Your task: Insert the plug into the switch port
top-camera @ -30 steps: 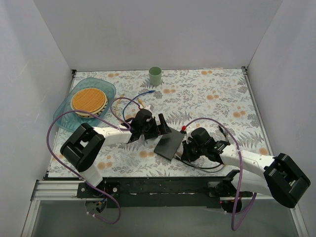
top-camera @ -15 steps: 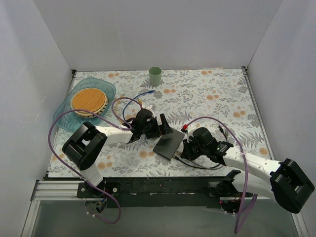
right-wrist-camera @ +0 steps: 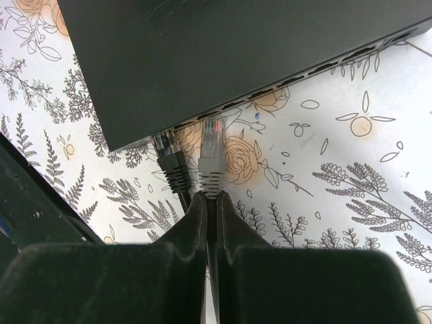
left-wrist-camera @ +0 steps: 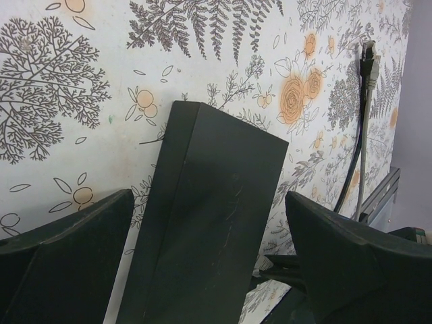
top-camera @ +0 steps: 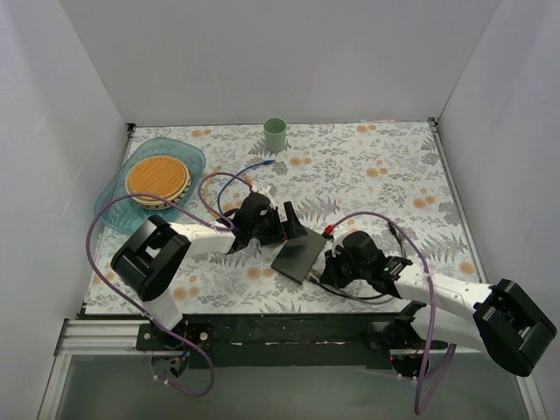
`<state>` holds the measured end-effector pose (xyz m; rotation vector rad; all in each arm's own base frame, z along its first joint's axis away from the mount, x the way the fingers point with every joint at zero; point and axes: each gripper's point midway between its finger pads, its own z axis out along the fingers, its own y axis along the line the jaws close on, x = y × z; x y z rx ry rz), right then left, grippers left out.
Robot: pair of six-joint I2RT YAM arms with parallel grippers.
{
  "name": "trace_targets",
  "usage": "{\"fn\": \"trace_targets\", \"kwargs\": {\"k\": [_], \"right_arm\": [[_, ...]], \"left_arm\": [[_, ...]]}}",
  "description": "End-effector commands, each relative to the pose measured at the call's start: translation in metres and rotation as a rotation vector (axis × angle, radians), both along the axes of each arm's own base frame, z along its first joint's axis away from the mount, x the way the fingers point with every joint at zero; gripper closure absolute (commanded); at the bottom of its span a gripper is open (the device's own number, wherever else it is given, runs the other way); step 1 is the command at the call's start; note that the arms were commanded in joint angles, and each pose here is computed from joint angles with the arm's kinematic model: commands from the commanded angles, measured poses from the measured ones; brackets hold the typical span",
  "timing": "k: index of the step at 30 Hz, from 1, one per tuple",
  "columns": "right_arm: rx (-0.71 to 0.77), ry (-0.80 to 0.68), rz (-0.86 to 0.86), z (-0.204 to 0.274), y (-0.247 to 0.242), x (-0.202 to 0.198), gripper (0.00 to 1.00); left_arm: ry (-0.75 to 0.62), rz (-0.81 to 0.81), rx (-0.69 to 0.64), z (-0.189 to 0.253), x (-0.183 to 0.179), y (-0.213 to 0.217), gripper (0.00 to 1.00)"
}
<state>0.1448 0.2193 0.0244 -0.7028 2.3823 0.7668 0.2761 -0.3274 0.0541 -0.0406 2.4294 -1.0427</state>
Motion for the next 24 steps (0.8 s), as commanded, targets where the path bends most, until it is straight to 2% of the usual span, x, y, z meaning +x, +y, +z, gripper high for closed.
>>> {"fn": "trace_targets", "kwargs": {"k": [1, 10, 24], "right_arm": [[0.076, -0.092, -0.011, 0.018, 0.014, 0.016, 0.99], [0.105, -0.138, -0.015, 0.035, 0.015, 0.019, 0.99], [0.155, -0.150, 0.001, 0.022, 0.023, 0.019, 0.99]], "left_arm": [[0.046, -0.027, 0.039, -0.018, -0.014, 0.009, 0.05], [0.047, -0.037, 0.040, -0.020, -0.015, 0.008, 0.06], [0.052, -0.077, -0.006, -0.016, -0.022, 0.003, 0.09]]}}
